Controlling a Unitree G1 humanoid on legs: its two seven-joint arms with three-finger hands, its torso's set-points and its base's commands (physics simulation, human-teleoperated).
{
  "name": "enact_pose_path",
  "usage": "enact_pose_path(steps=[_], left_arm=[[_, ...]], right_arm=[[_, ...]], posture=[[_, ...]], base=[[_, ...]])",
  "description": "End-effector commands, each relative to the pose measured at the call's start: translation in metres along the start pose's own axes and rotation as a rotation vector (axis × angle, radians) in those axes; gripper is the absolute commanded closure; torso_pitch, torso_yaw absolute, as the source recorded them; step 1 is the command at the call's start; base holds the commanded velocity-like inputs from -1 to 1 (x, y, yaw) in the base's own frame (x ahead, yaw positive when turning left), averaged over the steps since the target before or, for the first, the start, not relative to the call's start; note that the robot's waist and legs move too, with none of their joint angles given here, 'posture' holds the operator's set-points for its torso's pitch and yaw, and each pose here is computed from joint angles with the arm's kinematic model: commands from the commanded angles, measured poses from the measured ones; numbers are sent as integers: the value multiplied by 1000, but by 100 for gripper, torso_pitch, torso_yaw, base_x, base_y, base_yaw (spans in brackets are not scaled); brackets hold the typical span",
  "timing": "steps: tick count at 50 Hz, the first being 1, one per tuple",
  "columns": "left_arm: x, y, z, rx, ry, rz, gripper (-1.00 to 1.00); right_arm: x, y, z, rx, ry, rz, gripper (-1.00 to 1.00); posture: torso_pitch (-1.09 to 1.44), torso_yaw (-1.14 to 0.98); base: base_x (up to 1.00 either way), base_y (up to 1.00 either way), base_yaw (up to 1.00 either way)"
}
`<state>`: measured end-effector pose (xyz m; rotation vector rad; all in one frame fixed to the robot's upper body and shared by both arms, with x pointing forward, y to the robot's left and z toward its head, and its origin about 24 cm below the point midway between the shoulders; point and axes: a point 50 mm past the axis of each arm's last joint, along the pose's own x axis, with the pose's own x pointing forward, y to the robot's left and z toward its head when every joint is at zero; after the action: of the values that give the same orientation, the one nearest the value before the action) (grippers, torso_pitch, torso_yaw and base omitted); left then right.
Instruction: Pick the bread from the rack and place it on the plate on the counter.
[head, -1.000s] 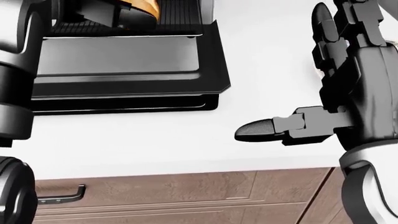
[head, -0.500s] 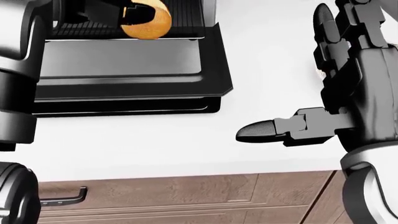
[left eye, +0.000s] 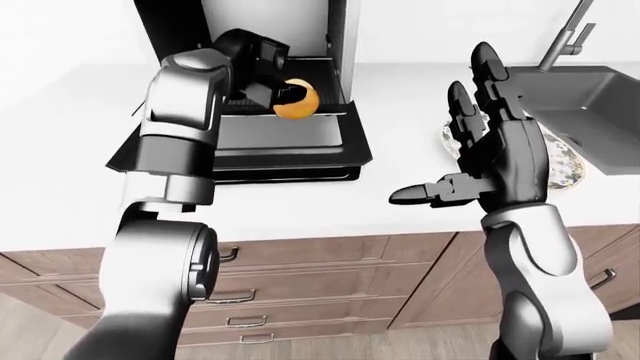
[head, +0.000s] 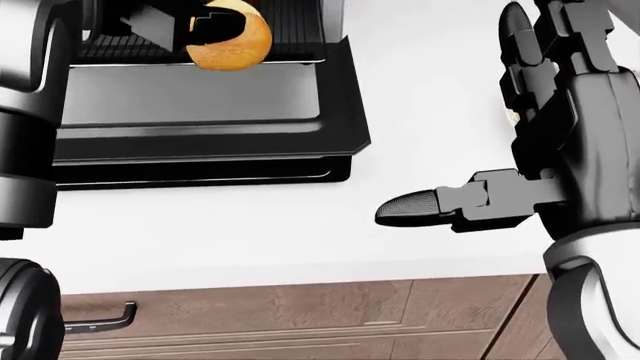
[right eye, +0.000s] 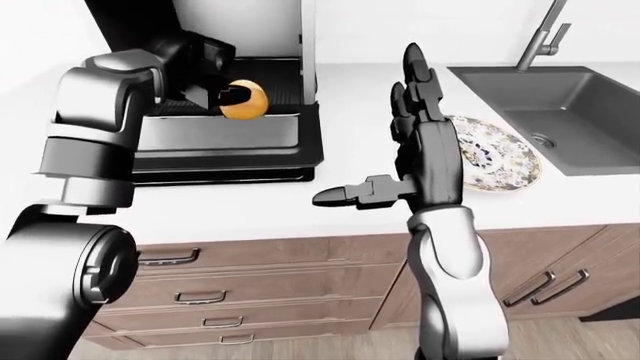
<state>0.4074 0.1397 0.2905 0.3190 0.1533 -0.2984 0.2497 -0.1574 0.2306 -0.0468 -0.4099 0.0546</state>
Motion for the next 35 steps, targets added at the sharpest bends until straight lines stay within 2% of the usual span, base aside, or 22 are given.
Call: enact_pose_path(steps=[1, 23, 35], left_arm=[[-10, 4, 26, 25, -95, 23, 100], [-20, -3, 44, 42, -149, 15, 100], [-23, -17, 62, 49, -203, -29, 100]], right_arm=[[0, 0, 14, -8, -80, -1, -100], [-4, -4, 14, -10, -87, -14, -100], [-5, -9, 19, -14, -94, -31, -100]], posture=[[0, 0], [0, 0], [0, 0]], base=[[0, 0, 0], [0, 0, 0], [0, 0, 0]])
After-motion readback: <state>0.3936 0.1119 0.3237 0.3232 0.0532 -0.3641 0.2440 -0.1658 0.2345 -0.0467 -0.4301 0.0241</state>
